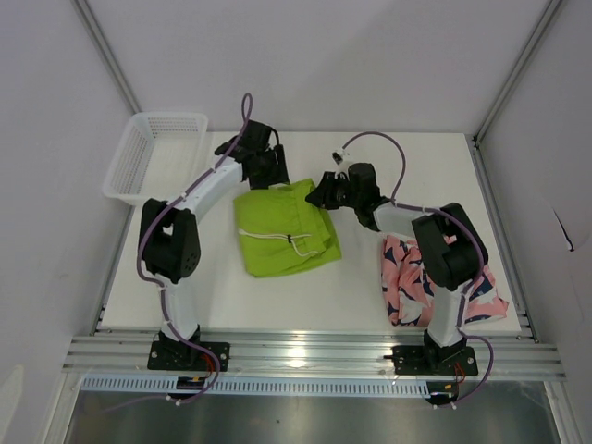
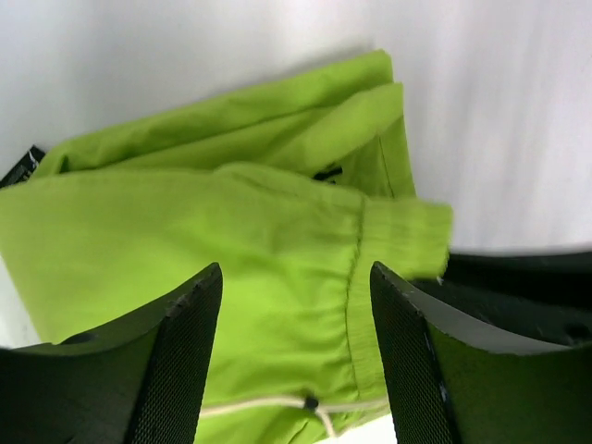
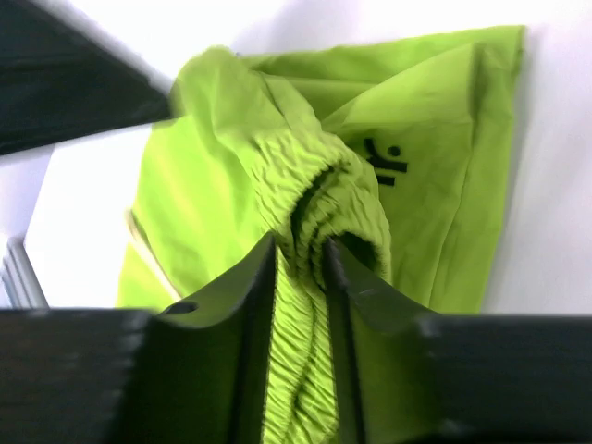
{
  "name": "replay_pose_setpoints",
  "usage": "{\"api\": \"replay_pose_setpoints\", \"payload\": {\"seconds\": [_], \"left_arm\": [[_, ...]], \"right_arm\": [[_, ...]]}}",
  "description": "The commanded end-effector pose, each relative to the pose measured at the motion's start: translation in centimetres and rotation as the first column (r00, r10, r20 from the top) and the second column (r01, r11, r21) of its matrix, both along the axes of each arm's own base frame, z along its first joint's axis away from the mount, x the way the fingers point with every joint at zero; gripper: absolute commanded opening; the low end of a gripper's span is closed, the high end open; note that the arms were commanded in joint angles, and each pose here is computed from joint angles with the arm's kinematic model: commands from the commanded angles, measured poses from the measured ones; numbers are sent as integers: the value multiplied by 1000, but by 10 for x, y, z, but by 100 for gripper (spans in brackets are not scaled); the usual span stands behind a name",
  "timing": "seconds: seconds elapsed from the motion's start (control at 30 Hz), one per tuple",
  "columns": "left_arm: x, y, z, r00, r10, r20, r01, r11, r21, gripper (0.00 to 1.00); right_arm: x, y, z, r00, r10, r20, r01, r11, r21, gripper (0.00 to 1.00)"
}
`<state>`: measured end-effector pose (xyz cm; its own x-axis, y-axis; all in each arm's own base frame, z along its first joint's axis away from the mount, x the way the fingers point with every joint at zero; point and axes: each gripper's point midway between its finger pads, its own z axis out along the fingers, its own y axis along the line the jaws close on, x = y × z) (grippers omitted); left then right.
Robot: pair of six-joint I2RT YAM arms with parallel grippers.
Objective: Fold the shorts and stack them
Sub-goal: Fold the shorts
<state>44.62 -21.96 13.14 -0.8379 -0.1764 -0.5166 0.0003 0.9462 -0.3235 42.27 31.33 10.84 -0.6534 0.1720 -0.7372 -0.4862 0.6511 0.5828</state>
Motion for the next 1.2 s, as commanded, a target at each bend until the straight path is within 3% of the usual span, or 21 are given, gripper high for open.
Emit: {"api": "replay_pose_setpoints", "payload": {"seconds": [0.0,0.1,0.2,0.23,0.3,0.33,0.37,0.47,0.57,0.73,0.8,1.17], "left_arm": [[-9,5,12,1000,-16,25,16,1000,2,68],[-11,12,3,1000,-13,24,13,1000,23,68],[-15,20,-8,1000,-8,13,7,999,51,68],[-11,26,-8,999,10,34,-12,997,76,68],[-10,34,-15,999,15,32,-18,996,90,68],[-8,37,-16,999,17,35,-20,996,92,68],[-5,37,-19,999,3,40,-6,996,88,68],[2,49,-24,999,-7,52,1,995,99,69],[6,60,-26,997,3,73,-7,998,62,73],[23,84,-17,990,59,128,-67,996,57,75],[31,92,-19,988,74,132,-80,996,40,76],[53,113,-32,990,77,121,-78,997,2,79]], "right_arm": [[23,4,-31,997,-11,-74,7,999,-54,35],[35,1,-41,986,-38,-159,25,996,-80,54],[32,-13,-36,983,-97,-157,81,991,-102,76],[30,-16,-14,986,-110,-128,98,991,-93,91],[16,-28,-13,974,-161,-163,141,982,-125,92],[8,-32,12,975,-178,-134,164,980,-112,93],[1,-37,19,971,-202,-128,187,975,-118,99],[-32,-53,33,936,-324,-139,299,938,-173,100],[-75,-62,23,861,-458,-223,409,882,-232,100],[-130,-33,4,726,-548,-416,530,831,-170,97],[-148,-22,-4,694,-573,-436,566,808,-162,97],[-156,25,-19,619,-535,-575,660,751,10,98]]}}
